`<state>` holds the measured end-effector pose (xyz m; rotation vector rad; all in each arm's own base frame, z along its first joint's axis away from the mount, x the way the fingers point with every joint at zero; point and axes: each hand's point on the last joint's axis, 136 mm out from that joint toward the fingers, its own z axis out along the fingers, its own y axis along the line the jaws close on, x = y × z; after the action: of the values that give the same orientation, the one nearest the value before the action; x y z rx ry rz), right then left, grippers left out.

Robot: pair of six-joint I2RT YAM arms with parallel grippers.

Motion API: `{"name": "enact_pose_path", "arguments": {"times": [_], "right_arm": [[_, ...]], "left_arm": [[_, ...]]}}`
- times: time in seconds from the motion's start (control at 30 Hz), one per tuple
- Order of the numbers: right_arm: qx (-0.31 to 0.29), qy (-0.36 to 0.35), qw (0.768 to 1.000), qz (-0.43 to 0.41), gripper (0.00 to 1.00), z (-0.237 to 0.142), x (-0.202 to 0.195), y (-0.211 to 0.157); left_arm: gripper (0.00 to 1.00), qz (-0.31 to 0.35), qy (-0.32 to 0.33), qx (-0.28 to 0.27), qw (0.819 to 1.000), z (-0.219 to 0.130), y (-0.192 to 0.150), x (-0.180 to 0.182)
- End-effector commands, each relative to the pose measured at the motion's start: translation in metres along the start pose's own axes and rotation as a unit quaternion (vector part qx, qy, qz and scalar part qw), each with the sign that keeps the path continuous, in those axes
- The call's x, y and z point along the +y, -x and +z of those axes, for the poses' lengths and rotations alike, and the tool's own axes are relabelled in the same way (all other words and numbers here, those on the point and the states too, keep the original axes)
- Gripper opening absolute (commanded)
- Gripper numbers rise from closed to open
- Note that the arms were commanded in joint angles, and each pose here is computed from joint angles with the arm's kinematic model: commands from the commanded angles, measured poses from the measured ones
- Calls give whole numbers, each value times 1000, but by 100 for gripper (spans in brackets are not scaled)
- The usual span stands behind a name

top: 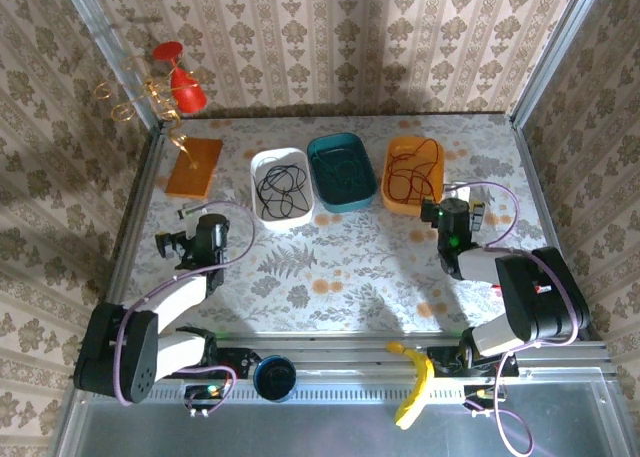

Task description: Untangle the cables

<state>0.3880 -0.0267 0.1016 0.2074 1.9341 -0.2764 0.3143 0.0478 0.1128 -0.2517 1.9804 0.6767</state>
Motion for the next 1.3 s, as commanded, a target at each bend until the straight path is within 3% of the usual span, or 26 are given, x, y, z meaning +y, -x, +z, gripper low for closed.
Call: {"name": "enact_pose_path", "arguments": {"times": [0.0, 0.07, 0.4, 0.5, 0.57, 0.63, 0.83, 1.27], "right_arm": [[-43, 84, 995, 11, 100, 5, 18, 4], [-6, 98, 995, 10, 100, 6, 19, 0], [-13, 101, 995, 10, 100, 6, 20, 1], [-12, 101, 995, 10, 100, 6, 20, 1], [-12, 101, 995, 10, 100, 6, 20, 1], [-13, 101, 995, 10, 100, 6, 20, 1], [-12, 101, 995, 10, 100, 6, 20, 1], [-11, 102, 995, 10, 100, 7, 20, 1]], "left_arm": [[100, -16, -50, -50, 997, 7, 29, -14], [100, -18, -67, -52, 996, 11, 30, -19], [100, -27, -105, -81, 991, 34, 47, -31], [100, -32, -137, -77, 987, 36, 48, -44], [100, -39, -166, -124, 977, 36, 43, -55], [100, -16, -200, -127, 971, 34, 35, -74], [100, -38, -199, -88, 975, 48, 32, -68], [100, -46, -205, -89, 974, 50, 32, -66]]}}
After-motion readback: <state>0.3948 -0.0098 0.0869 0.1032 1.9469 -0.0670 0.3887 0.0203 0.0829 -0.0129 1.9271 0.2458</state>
